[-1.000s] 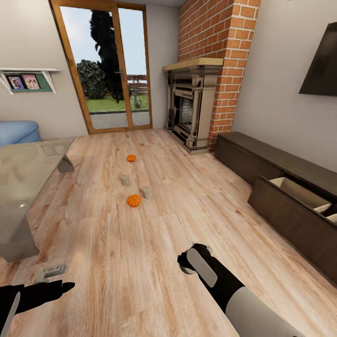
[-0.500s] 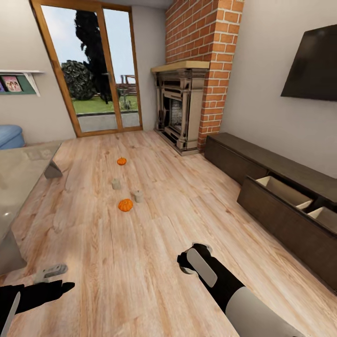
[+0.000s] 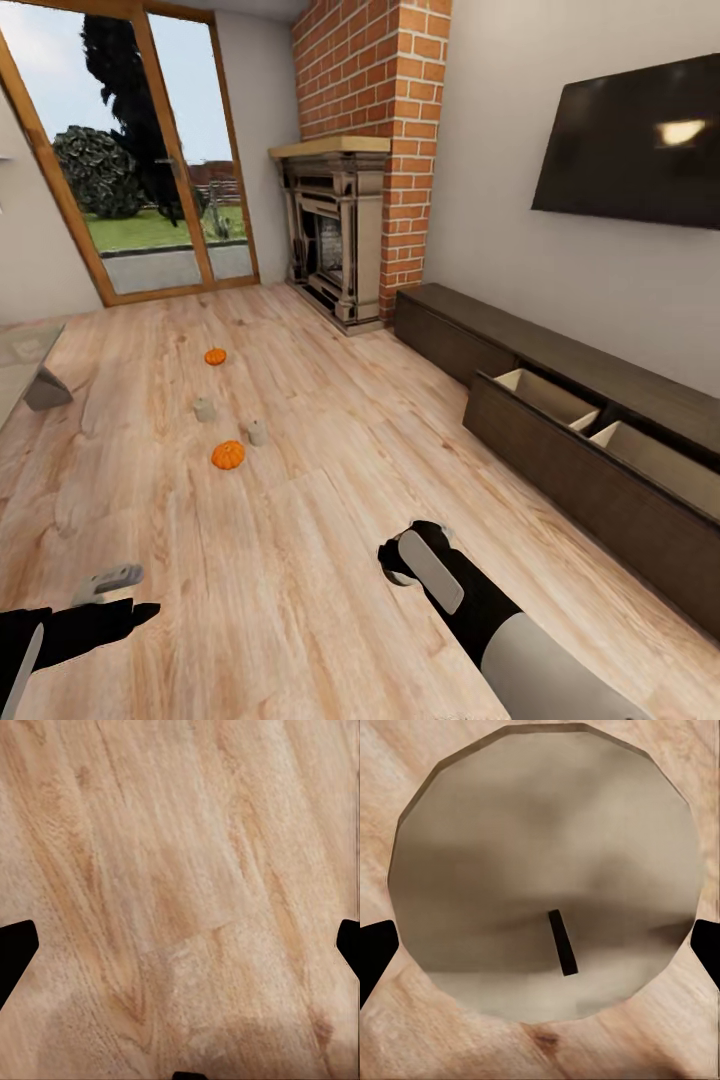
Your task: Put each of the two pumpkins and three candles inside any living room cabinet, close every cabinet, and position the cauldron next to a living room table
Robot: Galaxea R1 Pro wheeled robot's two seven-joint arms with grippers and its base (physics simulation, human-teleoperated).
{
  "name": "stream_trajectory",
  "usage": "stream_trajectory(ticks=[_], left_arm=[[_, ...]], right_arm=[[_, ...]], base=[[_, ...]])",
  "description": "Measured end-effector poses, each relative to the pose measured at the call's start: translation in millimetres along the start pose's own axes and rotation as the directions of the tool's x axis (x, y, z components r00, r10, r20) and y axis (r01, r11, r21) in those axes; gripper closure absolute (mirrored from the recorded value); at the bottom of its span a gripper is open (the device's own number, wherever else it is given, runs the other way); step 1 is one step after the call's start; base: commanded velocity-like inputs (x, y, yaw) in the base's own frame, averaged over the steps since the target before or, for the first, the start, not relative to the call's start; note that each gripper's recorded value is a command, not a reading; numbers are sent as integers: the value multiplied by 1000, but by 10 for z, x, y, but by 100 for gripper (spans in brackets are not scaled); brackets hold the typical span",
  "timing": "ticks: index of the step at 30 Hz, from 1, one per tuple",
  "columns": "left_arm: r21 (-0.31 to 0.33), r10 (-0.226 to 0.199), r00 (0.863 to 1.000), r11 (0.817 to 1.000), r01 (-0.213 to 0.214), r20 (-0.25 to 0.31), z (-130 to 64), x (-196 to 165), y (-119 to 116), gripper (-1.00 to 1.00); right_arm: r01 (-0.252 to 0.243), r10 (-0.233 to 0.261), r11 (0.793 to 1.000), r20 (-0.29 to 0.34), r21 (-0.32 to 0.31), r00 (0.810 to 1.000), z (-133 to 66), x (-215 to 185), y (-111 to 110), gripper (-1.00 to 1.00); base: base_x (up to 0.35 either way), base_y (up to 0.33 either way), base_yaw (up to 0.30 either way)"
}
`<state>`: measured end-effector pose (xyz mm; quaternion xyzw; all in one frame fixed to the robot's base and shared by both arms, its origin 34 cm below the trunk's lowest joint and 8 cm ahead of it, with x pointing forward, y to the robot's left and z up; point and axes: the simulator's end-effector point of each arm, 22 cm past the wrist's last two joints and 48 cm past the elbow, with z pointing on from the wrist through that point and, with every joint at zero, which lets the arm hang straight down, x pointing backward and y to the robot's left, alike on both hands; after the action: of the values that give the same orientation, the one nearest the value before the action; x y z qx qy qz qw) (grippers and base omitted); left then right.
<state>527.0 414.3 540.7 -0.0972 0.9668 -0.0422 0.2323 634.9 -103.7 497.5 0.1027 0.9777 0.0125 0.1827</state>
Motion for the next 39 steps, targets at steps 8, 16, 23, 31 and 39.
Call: stream_trajectory(ticks=[8, 16, 23, 31, 39], left_arm=[[0, 0, 1000, 1000, 0, 0, -134, -100, -26, -100], [2, -1, 1000, 1000, 1, 0, -268, -196, -55, -100], [19, 0, 1000, 1000, 0, 8, -332, -251, -106, -100], [32, -2, 1000, 999, 2, 11, -326, -245, -169, -100], [33, -3, 1000, 999, 3, 11, -323, -242, -177, -100]], right_arm=[[2, -2, 1000, -1, -1, 1000, -146, -83, 25, 100], [4, -4, 1000, 0, -3, 1000, -292, -165, 55, 100], [7, -7, 1000, 4, -4, 1000, -365, -207, 70, 100], [8, -7, 1000, 7, -5, 1000, -380, -212, 75, 100], [8, -8, 1000, 3, -8, 1000, -379, -195, 98, 100]], base=[[0, 0, -229], [0, 0, -14], [0, 0, 63], [197, 0, 44], [329, -36, 1]])
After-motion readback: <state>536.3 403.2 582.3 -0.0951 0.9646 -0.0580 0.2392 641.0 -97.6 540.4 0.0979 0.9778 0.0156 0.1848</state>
